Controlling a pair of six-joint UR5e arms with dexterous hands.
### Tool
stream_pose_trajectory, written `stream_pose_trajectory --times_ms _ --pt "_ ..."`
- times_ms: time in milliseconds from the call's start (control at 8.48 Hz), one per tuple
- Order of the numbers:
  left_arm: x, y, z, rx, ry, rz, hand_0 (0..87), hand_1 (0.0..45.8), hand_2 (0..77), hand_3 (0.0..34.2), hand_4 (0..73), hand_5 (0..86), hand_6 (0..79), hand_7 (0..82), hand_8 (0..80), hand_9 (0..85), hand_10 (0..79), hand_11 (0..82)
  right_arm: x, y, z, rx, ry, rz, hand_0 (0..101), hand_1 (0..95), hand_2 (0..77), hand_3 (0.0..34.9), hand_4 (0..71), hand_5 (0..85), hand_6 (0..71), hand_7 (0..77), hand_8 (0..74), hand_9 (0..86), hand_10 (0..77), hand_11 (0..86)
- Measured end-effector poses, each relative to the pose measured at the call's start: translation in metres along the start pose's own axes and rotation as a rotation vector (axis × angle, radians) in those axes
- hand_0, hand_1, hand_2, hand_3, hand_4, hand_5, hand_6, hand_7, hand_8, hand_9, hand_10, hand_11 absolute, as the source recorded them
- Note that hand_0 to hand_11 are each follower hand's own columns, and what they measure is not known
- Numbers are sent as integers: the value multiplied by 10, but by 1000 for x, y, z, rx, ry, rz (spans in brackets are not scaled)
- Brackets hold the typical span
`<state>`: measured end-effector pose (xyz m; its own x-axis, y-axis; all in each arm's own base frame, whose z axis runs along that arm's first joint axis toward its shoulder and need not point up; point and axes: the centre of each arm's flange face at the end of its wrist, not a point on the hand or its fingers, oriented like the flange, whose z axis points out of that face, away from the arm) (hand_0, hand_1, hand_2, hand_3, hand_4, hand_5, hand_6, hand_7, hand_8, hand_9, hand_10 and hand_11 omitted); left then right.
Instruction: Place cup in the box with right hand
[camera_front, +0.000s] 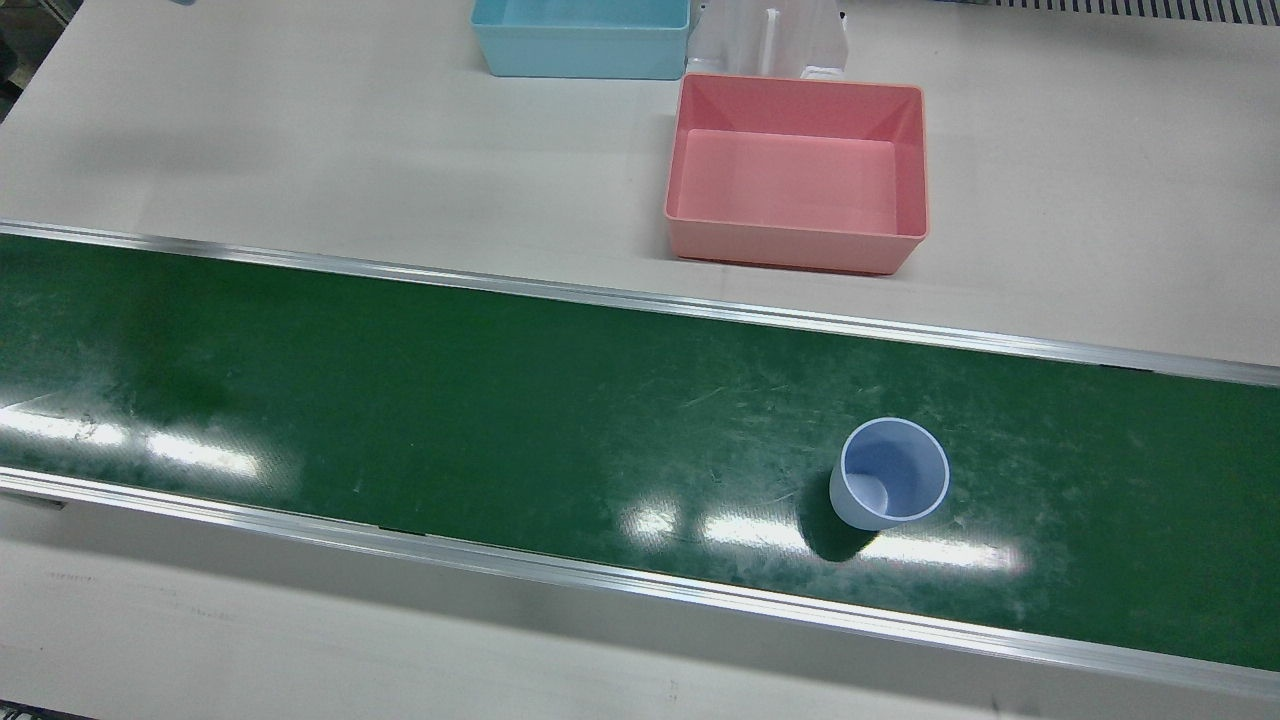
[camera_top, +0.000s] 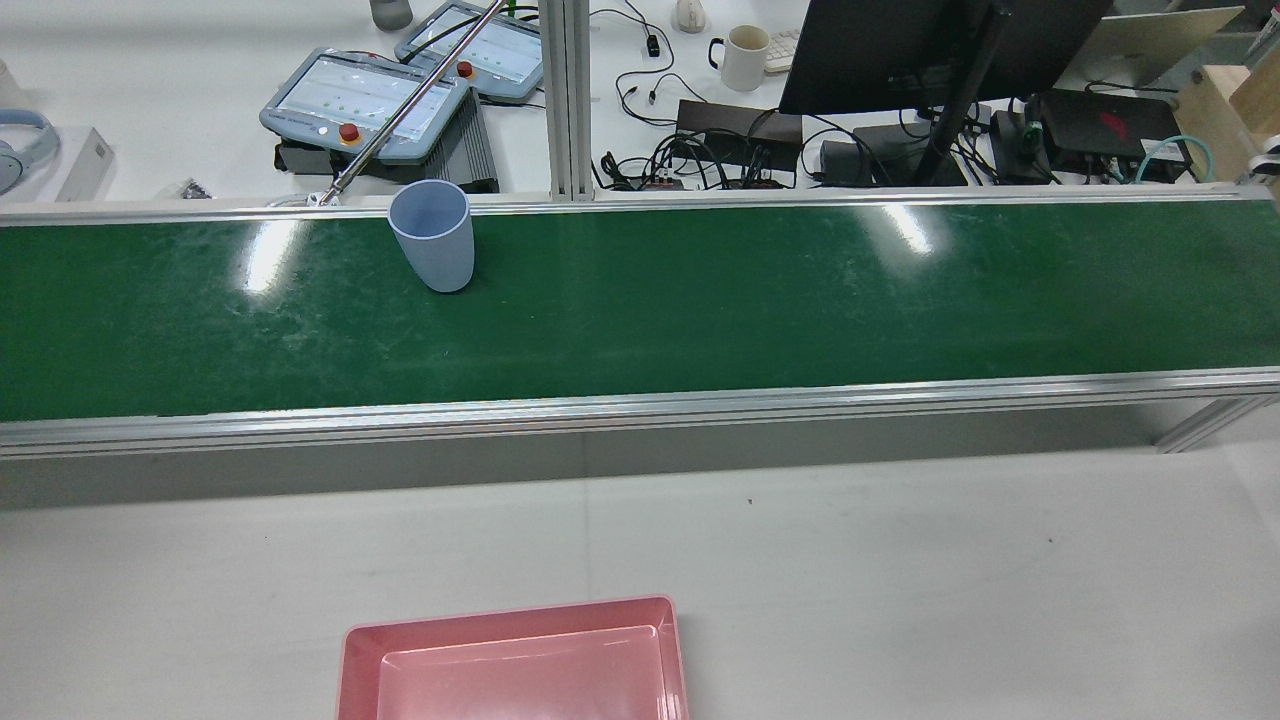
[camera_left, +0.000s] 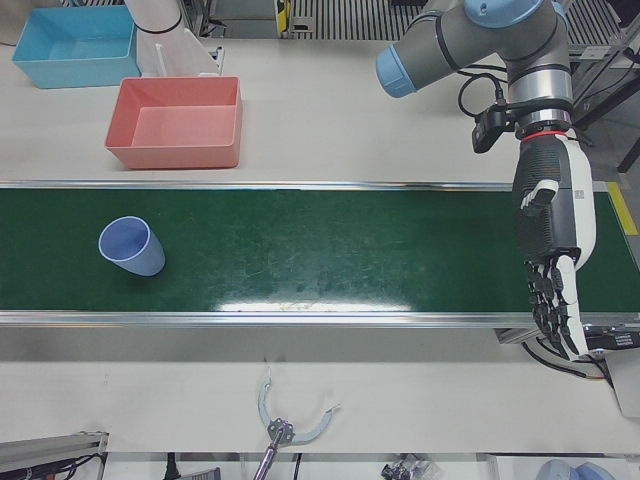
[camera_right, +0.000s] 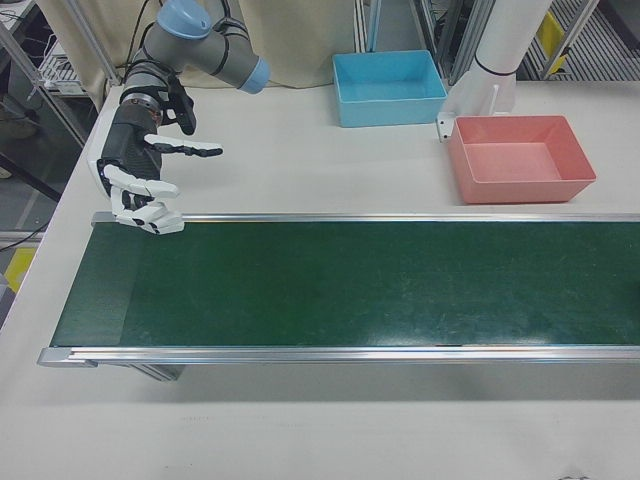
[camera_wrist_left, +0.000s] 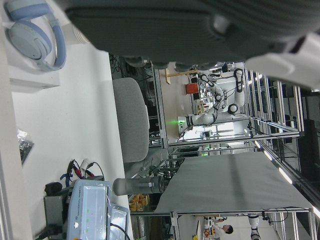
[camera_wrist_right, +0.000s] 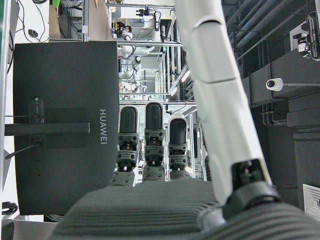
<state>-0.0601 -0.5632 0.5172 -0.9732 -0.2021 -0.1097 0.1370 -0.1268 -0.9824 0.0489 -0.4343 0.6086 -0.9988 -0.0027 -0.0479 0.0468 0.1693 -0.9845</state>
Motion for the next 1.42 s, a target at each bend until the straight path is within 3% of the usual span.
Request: stream_pose_trajectory --times_ms 1415 --pt "0 0 0 1 0 0 0 5 5 0 0 0 0 0 0 0 0 0 0 0 0 0 1 0 803 240 5 0 262 136 158 573 305 393 251 382"
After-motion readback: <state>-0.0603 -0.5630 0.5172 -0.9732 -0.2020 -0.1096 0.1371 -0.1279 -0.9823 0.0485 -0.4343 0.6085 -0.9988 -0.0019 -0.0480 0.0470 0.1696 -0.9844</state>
